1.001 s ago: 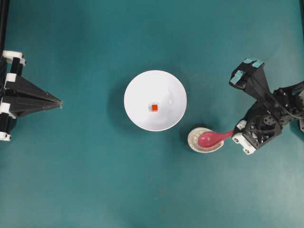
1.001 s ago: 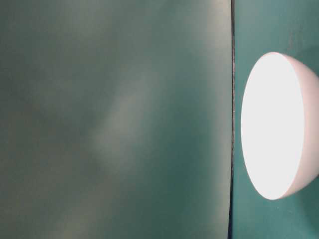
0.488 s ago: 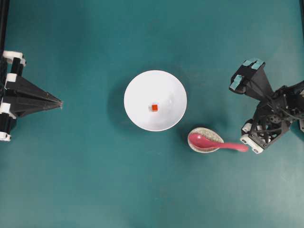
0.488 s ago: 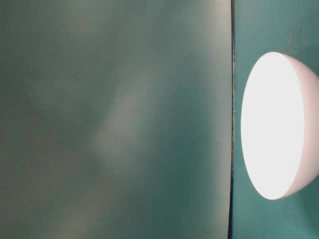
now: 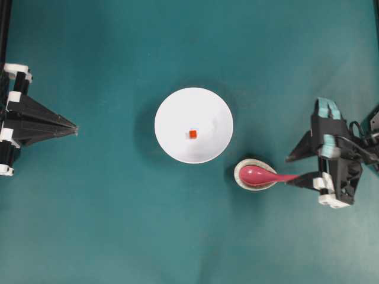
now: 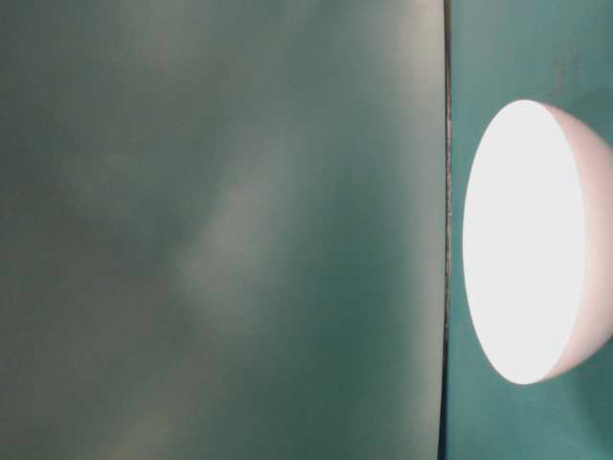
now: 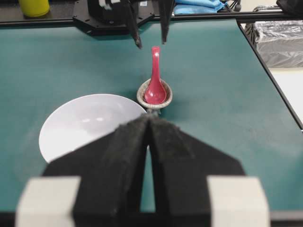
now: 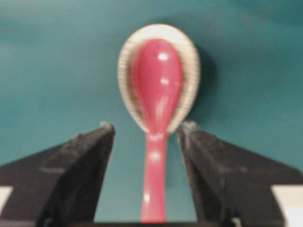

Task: Grip the spoon and scoop the red block from the bowl with right arm.

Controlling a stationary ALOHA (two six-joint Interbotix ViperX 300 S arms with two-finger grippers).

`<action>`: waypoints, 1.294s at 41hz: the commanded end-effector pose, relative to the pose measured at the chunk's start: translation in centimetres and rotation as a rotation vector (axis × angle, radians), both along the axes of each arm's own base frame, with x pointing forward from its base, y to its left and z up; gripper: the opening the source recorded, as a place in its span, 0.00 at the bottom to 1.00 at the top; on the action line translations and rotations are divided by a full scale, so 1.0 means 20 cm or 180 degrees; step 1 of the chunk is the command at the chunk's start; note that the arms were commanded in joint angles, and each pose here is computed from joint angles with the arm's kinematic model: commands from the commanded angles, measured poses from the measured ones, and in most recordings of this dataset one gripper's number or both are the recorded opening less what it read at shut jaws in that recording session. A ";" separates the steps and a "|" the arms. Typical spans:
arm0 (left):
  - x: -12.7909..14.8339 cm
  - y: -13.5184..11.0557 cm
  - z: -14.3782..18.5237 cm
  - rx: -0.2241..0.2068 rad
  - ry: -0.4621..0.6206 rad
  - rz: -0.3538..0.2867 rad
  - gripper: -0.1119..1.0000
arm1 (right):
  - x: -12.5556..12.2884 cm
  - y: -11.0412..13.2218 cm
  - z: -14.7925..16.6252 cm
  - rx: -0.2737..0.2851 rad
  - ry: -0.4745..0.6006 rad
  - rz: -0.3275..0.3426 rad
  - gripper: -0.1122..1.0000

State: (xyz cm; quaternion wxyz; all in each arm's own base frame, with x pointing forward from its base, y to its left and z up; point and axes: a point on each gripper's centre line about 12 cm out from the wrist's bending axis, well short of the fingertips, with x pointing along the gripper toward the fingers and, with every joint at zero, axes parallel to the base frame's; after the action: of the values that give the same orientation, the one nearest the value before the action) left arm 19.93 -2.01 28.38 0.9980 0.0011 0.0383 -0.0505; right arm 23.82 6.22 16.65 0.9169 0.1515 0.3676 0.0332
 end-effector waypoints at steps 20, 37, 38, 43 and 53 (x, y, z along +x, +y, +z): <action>0.00 0.00 0.03 0.0023 0.0076 -0.0009 0.10 | -0.06 -0.03 -0.15 0.0643 -0.0891 -0.0142 0.63; 0.00 0.00 0.03 0.0011 0.0102 -0.0007 0.10 | -0.01 -0.19 0.03 -0.0126 -0.2159 -0.0815 0.63; 0.00 0.00 0.02 0.0012 0.0112 -0.0007 0.10 | -0.01 -0.19 0.03 -0.0136 -0.2134 -0.0849 0.63; -0.01 0.00 0.02 -0.0043 0.0147 0.0000 0.10 | -0.03 -0.15 -0.03 -0.0122 -0.2004 -0.0951 0.63; -0.01 0.00 0.01 -0.0072 0.0194 0.0004 0.10 | -0.06 0.00 -0.16 -0.0170 -0.1852 -0.1165 0.63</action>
State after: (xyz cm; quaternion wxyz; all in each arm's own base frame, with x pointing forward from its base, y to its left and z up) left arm 19.59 -1.96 27.55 0.9955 -0.0120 0.0811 -0.0484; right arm 22.62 5.25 13.83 0.9797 0.1705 0.0610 -0.0864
